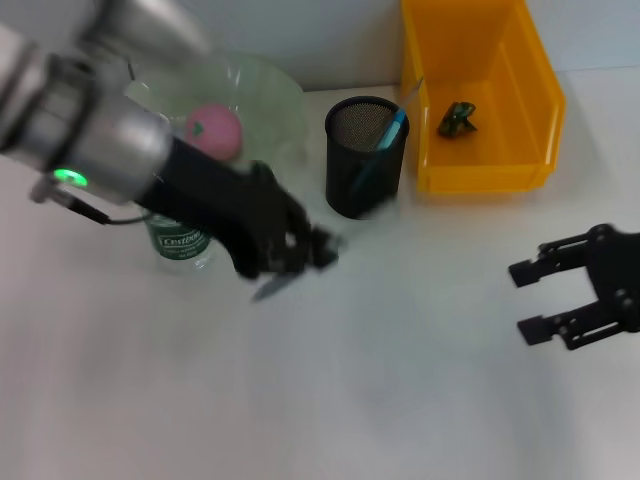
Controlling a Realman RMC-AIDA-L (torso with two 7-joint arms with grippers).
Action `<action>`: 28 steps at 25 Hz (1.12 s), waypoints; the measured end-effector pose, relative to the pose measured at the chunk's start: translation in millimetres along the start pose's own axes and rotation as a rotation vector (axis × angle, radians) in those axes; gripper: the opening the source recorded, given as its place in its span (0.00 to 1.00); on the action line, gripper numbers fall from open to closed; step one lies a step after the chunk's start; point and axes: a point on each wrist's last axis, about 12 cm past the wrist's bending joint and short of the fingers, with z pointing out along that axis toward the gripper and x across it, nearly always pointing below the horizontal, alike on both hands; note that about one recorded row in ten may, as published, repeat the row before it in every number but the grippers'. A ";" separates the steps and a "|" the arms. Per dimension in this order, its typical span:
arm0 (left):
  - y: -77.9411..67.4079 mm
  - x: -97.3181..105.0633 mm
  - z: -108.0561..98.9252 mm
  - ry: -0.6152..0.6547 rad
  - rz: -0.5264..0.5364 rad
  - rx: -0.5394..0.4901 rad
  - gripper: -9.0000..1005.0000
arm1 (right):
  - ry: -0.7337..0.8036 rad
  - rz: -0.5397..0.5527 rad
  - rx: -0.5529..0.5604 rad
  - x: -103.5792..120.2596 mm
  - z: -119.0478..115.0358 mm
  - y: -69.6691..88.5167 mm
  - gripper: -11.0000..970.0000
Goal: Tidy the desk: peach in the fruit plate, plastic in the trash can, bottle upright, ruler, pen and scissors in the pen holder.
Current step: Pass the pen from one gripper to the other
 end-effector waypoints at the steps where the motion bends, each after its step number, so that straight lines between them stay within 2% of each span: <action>1: 0.0 0.0 0.0 0.000 0.000 0.000 0.15 | -0.011 0.003 0.006 0.2 -3.8 0.3 0.79; 2: -0.1 5.7 -7.7 -0.079 -0.036 -0.012 0.15 | -0.020 0.005 0.010 0.5 -6.9 0.8 0.79; 3: -3.1 18.5 -17.8 -0.220 -0.099 -0.023 0.15 | -0.044 0.013 0.029 2.2 -14.3 1.5 0.79; 4: -3.1 18.5 -17.8 -0.220 -0.099 -0.023 0.15 | -0.044 0.013 0.029 2.2 -14.3 1.5 0.79; 5: -5.8 23.5 -20.7 -0.292 -0.120 -0.021 0.15 | -0.056 0.017 0.037 2.9 -17.3 1.9 0.79; 7: -5.8 23.5 -20.7 -0.292 -0.120 -0.021 0.15 | -0.079 0.022 0.044 4.1 -22.0 3.6 0.79; 8: -9.2 28.9 -22.6 -0.378 -0.141 -0.013 0.15 | -0.104 0.026 0.043 4.8 -25.2 5.7 0.78; 9: -9.2 28.9 -22.6 -0.378 -0.141 -0.013 0.15 | -0.104 0.026 0.043 4.8 -25.2 5.7 0.78; 10: -16.2 47.7 -17.3 -0.638 -0.197 0.005 0.15 | -0.114 0.029 0.041 5.3 -26.1 6.6 0.78; 11: -17.6 60.6 -9.4 -0.759 -0.230 0.000 0.15 | -0.124 0.030 0.039 5.9 -26.8 7.3 0.78; 12: -17.6 60.6 -9.4 -0.759 -0.230 0.000 0.15 | -0.136 0.030 0.039 6.8 -27.0 8.1 0.78; 13: -18.5 72.4 1.8 -0.850 -0.250 -0.017 0.15 | -0.162 0.029 0.038 9.0 -26.4 10.0 0.78; 15: -20.8 80.0 14.3 -0.899 -0.250 -0.034 0.15 | -0.179 0.025 0.039 10.1 -26.4 11.2 0.78; 16: -20.8 80.0 14.3 -0.899 -0.250 -0.034 0.15 | -0.201 0.024 0.041 11.7 -26.9 12.9 0.78; 17: -23.1 86.0 25.9 -0.939 -0.243 -0.068 0.15 | -0.210 0.024 0.043 12.2 -27.2 13.5 0.78; 21: -26.6 89.5 36.7 -0.975 -0.214 -0.113 0.15 | -0.247 0.035 0.053 18.8 -28.4 18.1 0.78; 22: -32.2 91.7 47.2 -0.996 -0.179 -0.152 0.15 | -0.253 0.039 0.056 20.3 -28.7 18.9 0.78; 25: -39.1 93.1 61.0 -0.986 -0.148 -0.184 0.15 | -0.292 0.050 0.063 25.9 -28.0 23.0 0.78; 28: -44.6 94.1 80.5 -0.959 -0.128 -0.268 0.15 | -0.329 0.038 0.078 29.8 -28.7 26.1 0.78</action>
